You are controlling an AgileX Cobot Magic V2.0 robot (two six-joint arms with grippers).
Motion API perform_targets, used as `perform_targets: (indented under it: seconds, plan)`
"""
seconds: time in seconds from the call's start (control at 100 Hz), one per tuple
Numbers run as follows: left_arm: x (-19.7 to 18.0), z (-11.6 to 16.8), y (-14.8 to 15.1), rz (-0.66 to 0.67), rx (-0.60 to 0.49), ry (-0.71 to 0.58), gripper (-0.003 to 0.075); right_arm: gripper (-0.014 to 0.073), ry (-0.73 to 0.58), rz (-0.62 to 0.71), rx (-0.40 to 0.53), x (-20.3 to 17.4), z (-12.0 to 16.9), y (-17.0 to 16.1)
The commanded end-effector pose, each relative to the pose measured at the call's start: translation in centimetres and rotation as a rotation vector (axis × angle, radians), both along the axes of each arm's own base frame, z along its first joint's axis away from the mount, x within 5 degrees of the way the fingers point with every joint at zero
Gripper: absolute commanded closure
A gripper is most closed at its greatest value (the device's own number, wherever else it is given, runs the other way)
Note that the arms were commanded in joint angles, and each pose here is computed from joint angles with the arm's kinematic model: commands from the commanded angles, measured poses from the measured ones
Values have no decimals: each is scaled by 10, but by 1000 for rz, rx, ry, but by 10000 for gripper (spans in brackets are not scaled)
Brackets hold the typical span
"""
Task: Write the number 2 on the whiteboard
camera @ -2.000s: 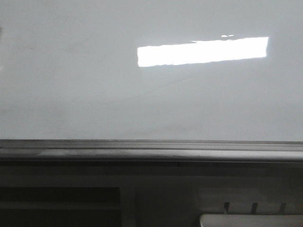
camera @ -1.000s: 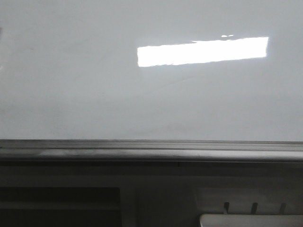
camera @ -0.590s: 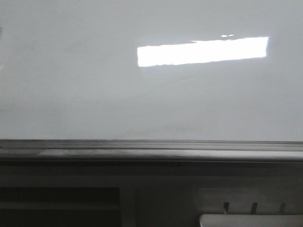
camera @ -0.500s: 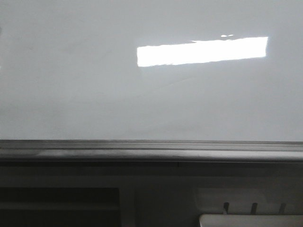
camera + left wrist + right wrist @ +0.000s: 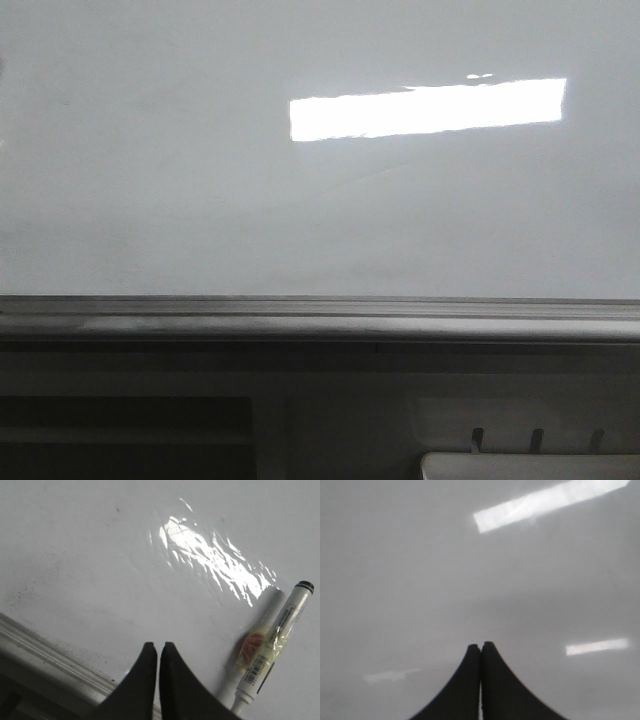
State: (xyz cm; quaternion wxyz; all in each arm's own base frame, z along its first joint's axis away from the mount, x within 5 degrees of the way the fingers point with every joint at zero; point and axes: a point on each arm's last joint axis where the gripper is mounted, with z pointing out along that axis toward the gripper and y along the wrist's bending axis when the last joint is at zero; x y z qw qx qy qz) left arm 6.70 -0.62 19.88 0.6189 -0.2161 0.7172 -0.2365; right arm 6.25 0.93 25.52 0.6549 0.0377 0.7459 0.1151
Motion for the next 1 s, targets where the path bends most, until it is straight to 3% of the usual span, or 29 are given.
perform_targets:
  seconds: [0.0, 0.08, 0.25, 0.33, 0.41, 0.48, 0.56, 0.61, 0.65, 0.71, 0.89, 0.99]
  plan:
    - [2, 14, 1, 6, 9, -42, 741, 667, -37, 30, -31, -1, 13, 1]
    - [0, 31, -3, -46, 77, -58, 741, 667, -45, 71, -29, -2, 17, 4]
    - [-5, 91, -12, -171, 422, -173, 741, 667, -155, 144, -78, -11, 50, 7]
    - [-1, 114, -17, -253, 553, -151, 740, 657, -201, 165, -111, -15, 68, 7]
    - [7, 127, -21, -310, 595, -130, 720, 587, -192, 183, -126, -16, 82, 8]
    - [15, 133, -25, -358, 594, -114, 619, 459, -161, 197, -140, -16, 93, 9]
    - [27, 131, -31, -423, 607, -61, 389, 293, -123, 211, -149, -14, 103, 10]
    - [35, 125, -35, -464, 613, -17, 265, 227, -106, 219, -151, -14, 109, 11]
    - [41, 121, -38, -493, 622, 20, 213, 207, -103, 223, -161, -14, 113, 11]
    - [50, 114, -42, -533, 625, 71, 232, 207, -121, 224, -183, -15, 119, 11]
    - [76, 94, -48, -577, 618, 207, 399, 207, -129, 226, -201, -15, 122, 11]
    - [86, 85, -50, -588, 618, 262, 427, 207, -129, 227, -199, -15, 122, 11]
